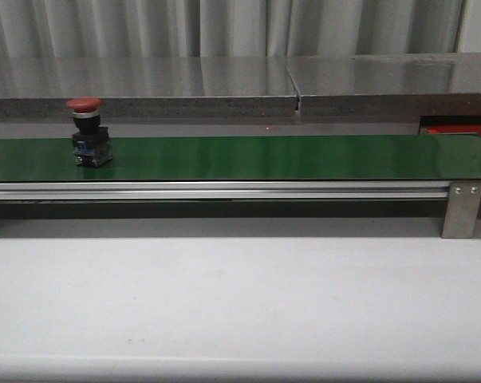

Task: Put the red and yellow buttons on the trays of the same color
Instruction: 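Grasp a yellow button from the cluster with the left gripper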

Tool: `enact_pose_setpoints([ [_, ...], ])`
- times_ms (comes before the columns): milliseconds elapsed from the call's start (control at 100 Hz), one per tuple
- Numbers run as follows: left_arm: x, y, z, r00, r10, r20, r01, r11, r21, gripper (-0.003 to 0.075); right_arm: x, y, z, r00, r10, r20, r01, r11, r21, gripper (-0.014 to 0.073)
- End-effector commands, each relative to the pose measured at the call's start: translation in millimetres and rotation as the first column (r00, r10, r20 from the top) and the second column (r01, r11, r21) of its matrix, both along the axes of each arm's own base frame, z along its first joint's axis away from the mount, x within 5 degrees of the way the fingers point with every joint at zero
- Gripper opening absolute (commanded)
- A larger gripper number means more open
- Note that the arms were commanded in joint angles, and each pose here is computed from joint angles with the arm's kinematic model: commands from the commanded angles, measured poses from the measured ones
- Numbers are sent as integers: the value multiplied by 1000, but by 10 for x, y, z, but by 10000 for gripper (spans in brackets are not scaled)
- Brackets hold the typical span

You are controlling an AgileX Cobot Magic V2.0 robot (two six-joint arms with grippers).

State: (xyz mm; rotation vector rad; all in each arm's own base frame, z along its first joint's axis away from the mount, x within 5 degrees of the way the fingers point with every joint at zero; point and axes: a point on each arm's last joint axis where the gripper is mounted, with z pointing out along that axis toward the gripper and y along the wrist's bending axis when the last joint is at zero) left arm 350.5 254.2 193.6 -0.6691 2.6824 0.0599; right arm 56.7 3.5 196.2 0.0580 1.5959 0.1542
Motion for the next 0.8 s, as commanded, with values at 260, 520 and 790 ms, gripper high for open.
enact_pose_setpoints([
  [260,-12,-64,559,989,24,148,-27,999,20,-19,-26,-1,149,993,-1,122,1,1000,2,-66],
  [520,-86,-224,1230,964,15,266,-14,1000,-4,-19,-26,-1,149,993,-1,122,1,1000,2,-66],
  [790,85,-679,1646,938,-115,325,120,993,7,-19,-26,-1,149,993,-1,122,1,1000,2,-66],
])
